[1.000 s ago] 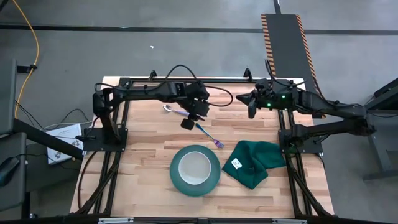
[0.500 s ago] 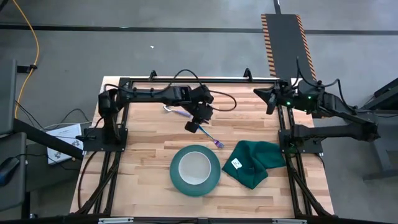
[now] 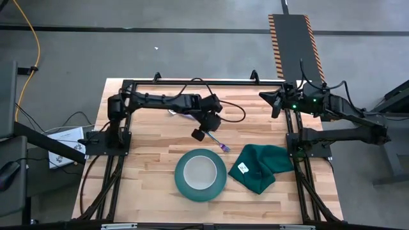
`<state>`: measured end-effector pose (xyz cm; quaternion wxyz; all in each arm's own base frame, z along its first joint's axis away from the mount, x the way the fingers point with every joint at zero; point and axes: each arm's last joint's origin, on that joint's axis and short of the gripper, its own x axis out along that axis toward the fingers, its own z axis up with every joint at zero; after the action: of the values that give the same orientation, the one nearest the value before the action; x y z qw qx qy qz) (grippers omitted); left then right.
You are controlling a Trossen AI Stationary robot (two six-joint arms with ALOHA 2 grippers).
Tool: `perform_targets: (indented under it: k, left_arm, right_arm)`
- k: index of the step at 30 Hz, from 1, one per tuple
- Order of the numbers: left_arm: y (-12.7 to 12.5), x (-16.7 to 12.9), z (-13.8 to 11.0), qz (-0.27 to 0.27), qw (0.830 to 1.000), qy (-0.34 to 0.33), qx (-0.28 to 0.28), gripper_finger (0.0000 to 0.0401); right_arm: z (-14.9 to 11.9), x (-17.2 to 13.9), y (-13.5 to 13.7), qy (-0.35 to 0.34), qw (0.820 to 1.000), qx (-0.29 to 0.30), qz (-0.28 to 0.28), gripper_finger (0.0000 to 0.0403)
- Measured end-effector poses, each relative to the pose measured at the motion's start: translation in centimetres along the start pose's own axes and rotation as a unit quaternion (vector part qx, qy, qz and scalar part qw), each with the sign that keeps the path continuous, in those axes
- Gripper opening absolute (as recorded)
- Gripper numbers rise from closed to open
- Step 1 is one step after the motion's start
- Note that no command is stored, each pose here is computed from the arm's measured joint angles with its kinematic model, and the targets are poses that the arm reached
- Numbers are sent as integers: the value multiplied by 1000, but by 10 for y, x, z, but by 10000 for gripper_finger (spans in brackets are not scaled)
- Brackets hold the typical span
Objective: Set table place
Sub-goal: Place the purple fork inside the white bowl
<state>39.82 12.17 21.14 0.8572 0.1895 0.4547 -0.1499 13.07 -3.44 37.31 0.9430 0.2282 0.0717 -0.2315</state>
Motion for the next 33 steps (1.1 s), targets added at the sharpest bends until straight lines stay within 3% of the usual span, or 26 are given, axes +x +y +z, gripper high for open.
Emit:
perform_targets:
  k: [20,33]
  left_arm:
    - [-1,30,-11,-31,999,16,-22,92]
    - [3,34,-8,-23,1000,-11,-15,92]
  right_arm:
    - [0,0,0,1,1000,9,0,0]
    - [0,0,0,2,1000,9,-1,0]
